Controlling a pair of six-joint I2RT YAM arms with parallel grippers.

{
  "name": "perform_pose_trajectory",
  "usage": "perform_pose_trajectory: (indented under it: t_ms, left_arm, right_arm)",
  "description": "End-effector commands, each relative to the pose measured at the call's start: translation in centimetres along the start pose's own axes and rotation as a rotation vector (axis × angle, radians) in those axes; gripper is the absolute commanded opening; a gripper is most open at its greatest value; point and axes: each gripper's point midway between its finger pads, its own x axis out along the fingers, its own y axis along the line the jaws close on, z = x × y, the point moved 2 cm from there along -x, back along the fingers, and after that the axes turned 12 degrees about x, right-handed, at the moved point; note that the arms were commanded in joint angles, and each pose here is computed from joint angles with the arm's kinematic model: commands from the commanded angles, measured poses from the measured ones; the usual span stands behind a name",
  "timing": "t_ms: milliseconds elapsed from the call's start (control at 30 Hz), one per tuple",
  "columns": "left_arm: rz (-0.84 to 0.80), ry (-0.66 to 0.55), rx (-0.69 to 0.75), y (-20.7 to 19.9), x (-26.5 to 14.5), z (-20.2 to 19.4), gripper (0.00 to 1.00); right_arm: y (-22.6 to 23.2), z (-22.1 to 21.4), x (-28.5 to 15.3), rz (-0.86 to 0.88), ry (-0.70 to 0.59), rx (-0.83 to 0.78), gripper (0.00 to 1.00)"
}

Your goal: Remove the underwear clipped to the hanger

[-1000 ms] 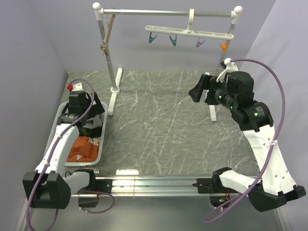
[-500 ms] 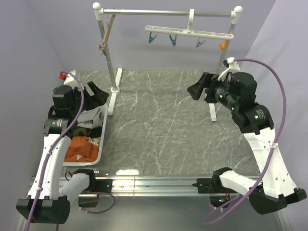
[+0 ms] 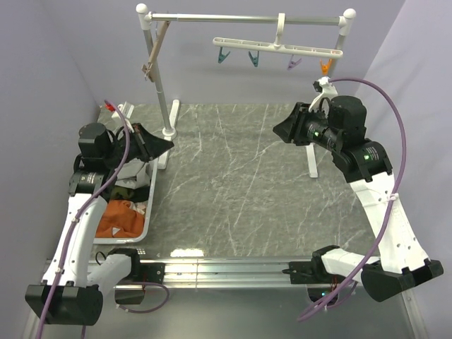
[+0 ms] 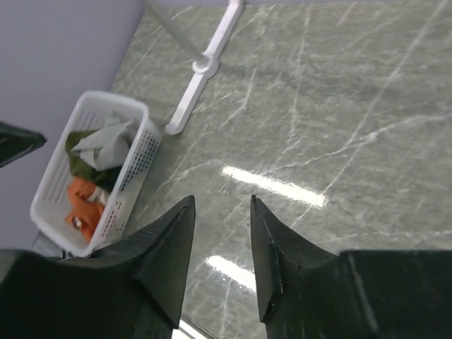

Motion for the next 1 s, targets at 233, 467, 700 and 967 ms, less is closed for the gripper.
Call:
perform_pose_trajectory:
  t_ms: [233,467,700,967]
  left_arm:
    - [-0.113,-0.021,0.031,-1.7,0.8,2.3,0.6]
    - [-0.122,-0.027,0.038,-1.5,1.3,3.1,0.99]
    - [-0.105,-0.035,0.045,-1.3,1.6,3.7,1.0]
    - [-0.099,-0.039,0.015,-1.2,1.7,3.8,1.0]
  right_arm:
    - [2.5,1.0,-1.4,0.085,-0.017,0.068,0.86]
    - [4.1,1.9,-4.1,0.165,-0.105,0.059,1.0]
    - [5.7,3.0,-6.2,0.212,-0.147,0.068,1.0]
    - [6.2,2.7,-6.2,0.248,-0.135,0.068,1.0]
